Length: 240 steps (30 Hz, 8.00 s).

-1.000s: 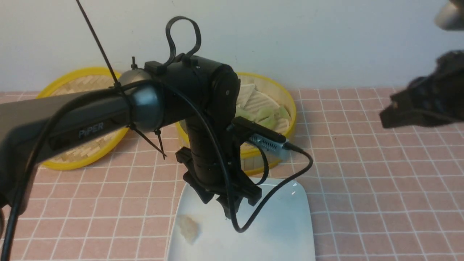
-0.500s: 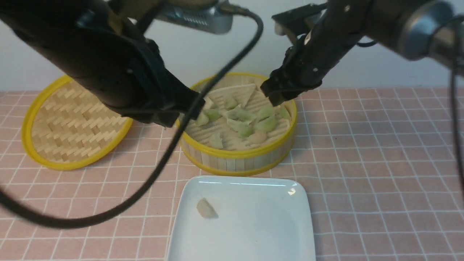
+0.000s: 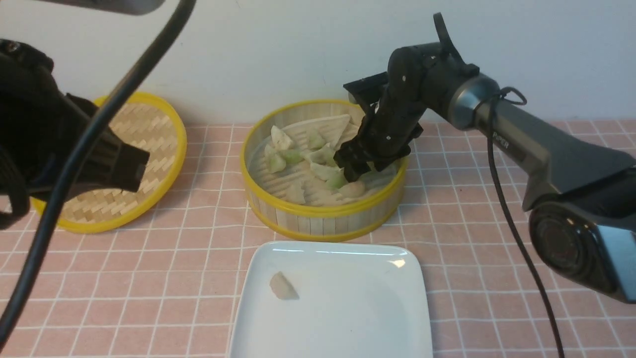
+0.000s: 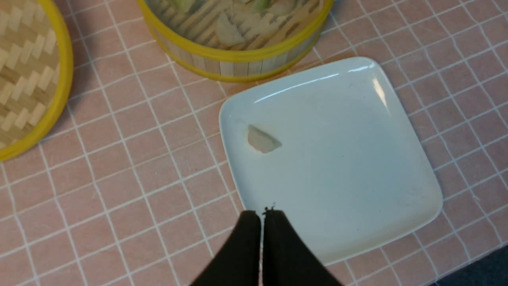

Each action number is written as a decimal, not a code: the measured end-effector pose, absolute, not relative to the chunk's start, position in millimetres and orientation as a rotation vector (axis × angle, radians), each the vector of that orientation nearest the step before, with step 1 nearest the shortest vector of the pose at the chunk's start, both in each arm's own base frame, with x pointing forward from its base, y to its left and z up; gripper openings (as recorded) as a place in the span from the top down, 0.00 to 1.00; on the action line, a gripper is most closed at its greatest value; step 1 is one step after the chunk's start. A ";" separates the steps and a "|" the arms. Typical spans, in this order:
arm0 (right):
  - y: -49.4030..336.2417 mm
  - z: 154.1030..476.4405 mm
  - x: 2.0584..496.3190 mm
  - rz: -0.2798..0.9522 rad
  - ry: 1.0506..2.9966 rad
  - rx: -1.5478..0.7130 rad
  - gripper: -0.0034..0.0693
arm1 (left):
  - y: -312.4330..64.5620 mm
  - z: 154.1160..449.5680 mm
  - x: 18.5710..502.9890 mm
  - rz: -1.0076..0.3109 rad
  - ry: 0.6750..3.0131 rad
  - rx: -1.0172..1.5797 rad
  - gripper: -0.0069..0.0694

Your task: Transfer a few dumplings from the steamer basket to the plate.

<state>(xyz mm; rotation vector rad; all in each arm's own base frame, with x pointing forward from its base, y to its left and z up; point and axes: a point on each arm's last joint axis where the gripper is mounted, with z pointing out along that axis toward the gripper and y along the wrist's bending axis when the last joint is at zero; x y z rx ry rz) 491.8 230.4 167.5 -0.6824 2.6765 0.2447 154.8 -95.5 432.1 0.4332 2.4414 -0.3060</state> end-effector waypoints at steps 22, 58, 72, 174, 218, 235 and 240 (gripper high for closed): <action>217.5 283.8 456.5 0.295 2.537 -0.677 0.37 | -92.1 431.7 151.7 -0.298 2.448 0.405 0.92; 260.3 271.6 368.9 0.248 2.564 -0.908 0.08 | -94.2 396.5 156.9 -0.235 2.549 0.427 0.92; 249.7 181.1 463.2 0.234 2.629 -0.829 0.11 | -94.2 396.4 156.8 -0.234 2.551 0.427 0.92; 87.7 418.5 140.4 0.400 2.144 -0.352 0.97 | -110.7 389.3 175.1 -0.294 2.510 0.486 0.92; -1.6 302.2 26.6 0.460 1.403 -0.198 0.97 | -18.5 325.0 27.6 -0.595 1.650 0.304 0.92; -1.7 302.3 26.6 0.457 1.402 -0.199 0.97 | -8.4 216.0 50.0 -0.131 1.773 0.125 0.92; -1.7 302.3 26.6 0.458 1.402 -0.199 0.97 | -3.2 174.2 52.0 -0.043 1.876 0.046 0.92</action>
